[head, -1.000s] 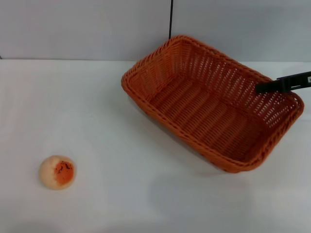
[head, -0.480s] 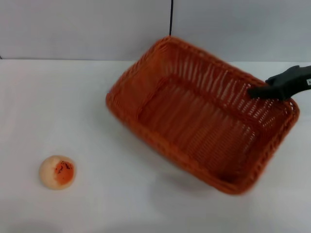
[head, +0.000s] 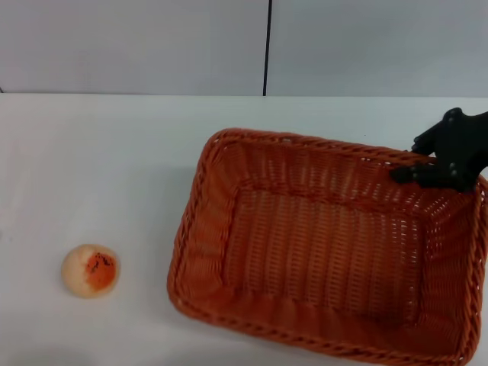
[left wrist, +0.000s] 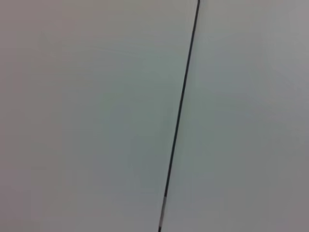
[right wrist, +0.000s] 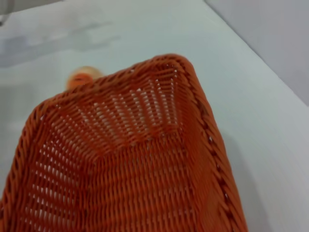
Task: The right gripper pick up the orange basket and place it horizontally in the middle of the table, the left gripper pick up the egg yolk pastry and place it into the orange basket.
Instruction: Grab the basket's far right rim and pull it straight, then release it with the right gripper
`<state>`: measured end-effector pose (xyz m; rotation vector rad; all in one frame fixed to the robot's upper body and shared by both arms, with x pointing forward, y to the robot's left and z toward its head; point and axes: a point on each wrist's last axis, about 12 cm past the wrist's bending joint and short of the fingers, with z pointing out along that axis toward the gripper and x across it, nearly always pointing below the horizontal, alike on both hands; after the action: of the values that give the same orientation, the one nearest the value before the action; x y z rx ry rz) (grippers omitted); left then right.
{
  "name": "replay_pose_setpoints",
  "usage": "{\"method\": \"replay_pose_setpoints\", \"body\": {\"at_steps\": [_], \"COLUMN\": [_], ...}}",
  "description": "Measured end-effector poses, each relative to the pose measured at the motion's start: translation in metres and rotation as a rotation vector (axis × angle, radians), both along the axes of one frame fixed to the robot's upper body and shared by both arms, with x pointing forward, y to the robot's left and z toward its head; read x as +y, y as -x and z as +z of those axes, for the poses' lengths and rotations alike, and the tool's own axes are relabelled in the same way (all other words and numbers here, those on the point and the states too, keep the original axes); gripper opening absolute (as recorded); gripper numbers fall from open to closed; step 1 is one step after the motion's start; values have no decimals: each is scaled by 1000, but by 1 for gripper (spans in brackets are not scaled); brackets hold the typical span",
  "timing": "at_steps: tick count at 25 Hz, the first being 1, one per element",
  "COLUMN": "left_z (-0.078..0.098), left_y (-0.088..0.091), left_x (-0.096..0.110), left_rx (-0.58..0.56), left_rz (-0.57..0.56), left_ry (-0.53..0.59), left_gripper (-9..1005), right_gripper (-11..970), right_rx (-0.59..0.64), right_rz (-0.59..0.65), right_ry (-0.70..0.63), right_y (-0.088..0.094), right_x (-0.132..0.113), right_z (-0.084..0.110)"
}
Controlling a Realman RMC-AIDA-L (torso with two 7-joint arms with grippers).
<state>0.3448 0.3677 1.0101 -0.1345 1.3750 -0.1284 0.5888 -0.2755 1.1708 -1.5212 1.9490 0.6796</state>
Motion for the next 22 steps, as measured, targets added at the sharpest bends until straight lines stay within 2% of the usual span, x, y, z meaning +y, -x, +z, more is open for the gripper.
{"method": "replay_pose_setpoints", "body": {"at_steps": [5,9,22], "left_z": [1,2,2], "left_y": [9,15,23], "left_x": [-1,-2,-4], "left_rx": [-7,-15,-16], "left_rz": [-13,-11,-15], "left_ry": [-12,-14,-9], "left_gripper": [713,710,699], "right_gripper": [168,165,189], "right_rx": [-102,-130,-126], "right_rz": [121,147,160], "right_ry": [-78,-114,-81], "right_y": [6,4,0], "right_x": [6,12,22], "right_z": [-1,-4,-16]}}
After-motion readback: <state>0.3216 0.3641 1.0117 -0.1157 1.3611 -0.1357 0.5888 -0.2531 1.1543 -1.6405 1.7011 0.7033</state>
